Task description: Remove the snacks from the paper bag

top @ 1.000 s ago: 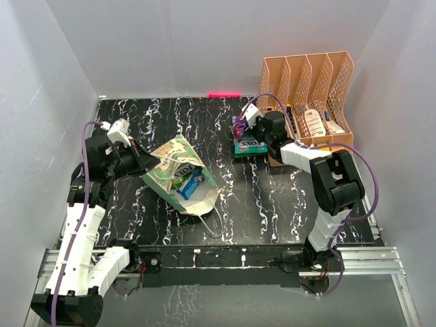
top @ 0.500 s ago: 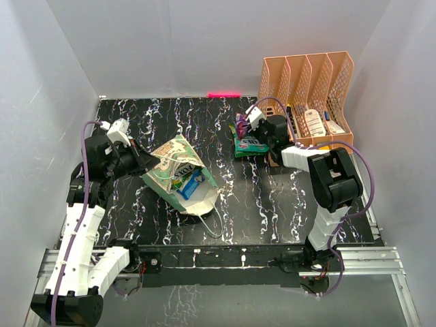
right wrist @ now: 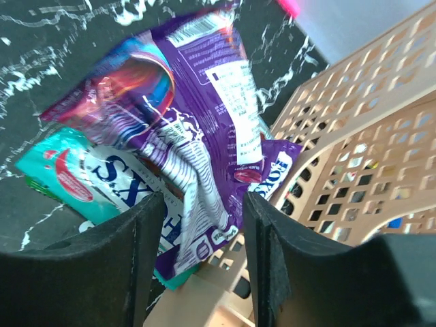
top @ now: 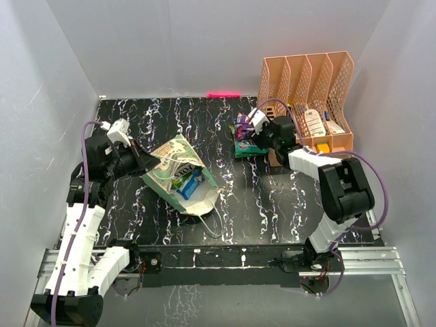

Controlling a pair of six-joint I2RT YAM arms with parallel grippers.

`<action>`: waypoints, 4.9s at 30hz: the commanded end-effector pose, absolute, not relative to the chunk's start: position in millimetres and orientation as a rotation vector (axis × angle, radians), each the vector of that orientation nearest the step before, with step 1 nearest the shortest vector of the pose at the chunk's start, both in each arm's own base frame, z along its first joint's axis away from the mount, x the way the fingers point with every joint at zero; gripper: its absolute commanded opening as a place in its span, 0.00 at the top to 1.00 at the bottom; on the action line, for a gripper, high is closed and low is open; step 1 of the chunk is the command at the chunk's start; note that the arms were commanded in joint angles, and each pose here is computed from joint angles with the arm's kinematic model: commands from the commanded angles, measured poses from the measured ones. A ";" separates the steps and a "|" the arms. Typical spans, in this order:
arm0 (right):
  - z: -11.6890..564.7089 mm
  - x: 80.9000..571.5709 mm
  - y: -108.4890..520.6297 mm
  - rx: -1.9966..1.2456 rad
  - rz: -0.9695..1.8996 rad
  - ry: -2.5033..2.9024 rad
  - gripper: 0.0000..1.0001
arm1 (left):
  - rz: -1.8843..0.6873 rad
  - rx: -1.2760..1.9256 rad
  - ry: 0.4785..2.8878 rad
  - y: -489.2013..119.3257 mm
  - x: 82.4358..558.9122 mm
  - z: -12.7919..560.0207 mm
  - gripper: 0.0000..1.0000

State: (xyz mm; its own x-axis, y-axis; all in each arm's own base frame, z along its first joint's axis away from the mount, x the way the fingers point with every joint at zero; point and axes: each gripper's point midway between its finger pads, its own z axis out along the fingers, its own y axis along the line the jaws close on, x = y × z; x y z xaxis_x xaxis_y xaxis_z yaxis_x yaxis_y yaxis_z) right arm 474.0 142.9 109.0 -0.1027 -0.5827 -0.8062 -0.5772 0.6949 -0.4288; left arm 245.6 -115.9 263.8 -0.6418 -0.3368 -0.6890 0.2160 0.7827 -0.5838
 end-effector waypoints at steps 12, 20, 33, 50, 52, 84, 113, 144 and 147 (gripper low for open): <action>160.0 398.9 150.0 -0.924 0.154 1.651 0.38 | -0.839 -0.061 2.079 -118.6 244.0 276.9 1.00; 195.4 314.9 211.6 -1.042 0.418 1.389 0.39 | -0.828 -0.056 2.080 -117.5 244.1 276.7 1.00; 208.5 179.6 341.2 -1.555 0.489 0.742 0.39 | -0.837 -0.058 2.095 -118.3 240.8 271.1 1.00; 161.4 288.6 438.7 -1.464 0.061 0.907 0.43 | -0.869 -0.037 2.099 -122.9 238.7 270.7 1.00; 153.7 300.0 446.1 -1.446 0.051 0.910 0.42 | -0.871 -0.033 2.098 -123.3 238.0 271.9 1.00; 76.4 389.8 444.7 -1.246 0.172 1.212 0.53 | -0.878 0.000 2.078 -124.6 233.6 283.5 1.00; 130.6 297.1 464.7 -1.175 0.409 1.098 0.62 | -1.004 0.051 2.062 -138.5 211.8 252.2 1.00; 109.9 388.1 468.8 -1.030 0.177 1.206 0.87 | -0.808 0.012 2.142 -117.4 216.0 245.7 1.00; 124.7 381.8 470.1 -1.039 0.209 1.187 0.93 | -0.766 -0.024 2.160 -111.3 217.3 240.4 1.00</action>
